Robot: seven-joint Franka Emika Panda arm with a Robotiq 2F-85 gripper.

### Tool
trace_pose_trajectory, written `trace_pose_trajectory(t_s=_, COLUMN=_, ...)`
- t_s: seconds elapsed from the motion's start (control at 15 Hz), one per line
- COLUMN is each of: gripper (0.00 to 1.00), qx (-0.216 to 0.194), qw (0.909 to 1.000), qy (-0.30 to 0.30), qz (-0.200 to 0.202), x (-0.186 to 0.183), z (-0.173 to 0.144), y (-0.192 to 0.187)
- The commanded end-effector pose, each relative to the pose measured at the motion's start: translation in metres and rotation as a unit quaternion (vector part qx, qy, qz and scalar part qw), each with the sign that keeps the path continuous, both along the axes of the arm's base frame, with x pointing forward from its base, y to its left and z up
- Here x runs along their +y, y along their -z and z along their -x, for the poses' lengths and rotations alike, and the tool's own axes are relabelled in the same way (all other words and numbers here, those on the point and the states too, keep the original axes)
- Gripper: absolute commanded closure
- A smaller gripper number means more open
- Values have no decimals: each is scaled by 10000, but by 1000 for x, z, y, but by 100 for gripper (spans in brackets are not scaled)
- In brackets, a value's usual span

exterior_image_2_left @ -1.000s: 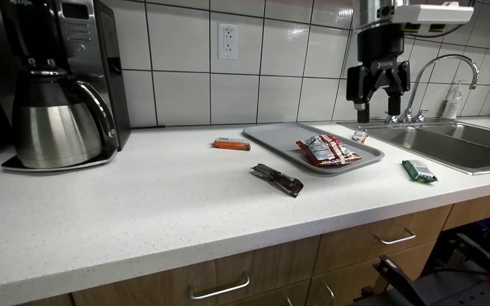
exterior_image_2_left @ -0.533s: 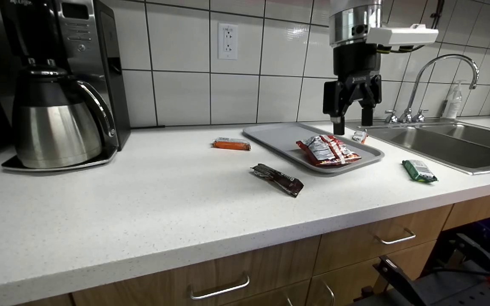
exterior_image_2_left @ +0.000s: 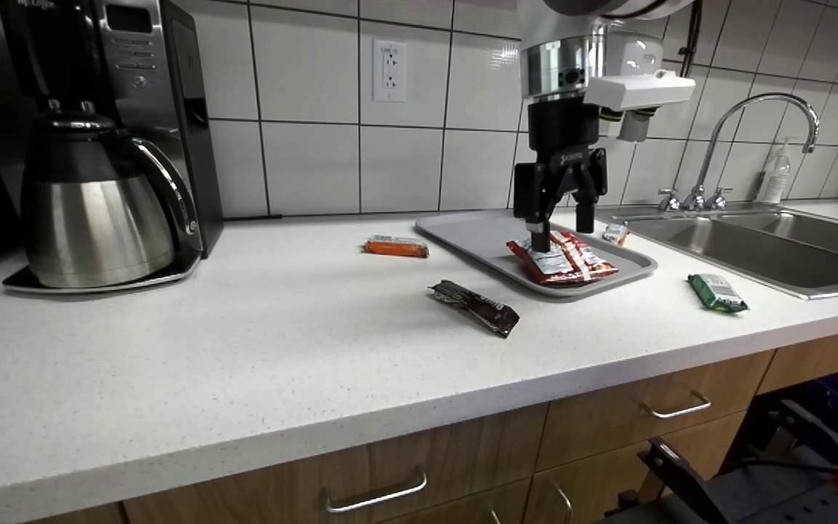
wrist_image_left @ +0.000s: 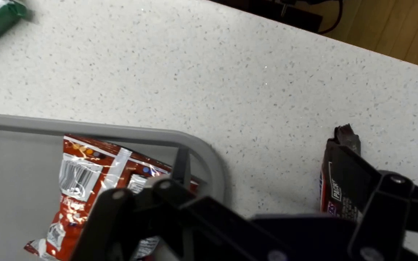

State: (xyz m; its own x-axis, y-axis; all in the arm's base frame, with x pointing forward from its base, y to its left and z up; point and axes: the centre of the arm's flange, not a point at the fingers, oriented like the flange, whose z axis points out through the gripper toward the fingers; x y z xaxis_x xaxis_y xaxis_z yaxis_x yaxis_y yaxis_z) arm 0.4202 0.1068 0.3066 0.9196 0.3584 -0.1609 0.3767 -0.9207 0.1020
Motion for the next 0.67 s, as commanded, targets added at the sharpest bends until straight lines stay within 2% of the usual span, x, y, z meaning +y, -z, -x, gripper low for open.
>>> trace_pose_trajectory(t_s=0.0, gripper=0, qx=-24, qw=9996, qy=-272, qz=-44, x=25, z=-14, y=7)
trace_pose_trajectory(t_s=0.6, gripper=0, qx=234, qw=9981, qy=-518, qz=-253, x=73, z=-26, y=35)
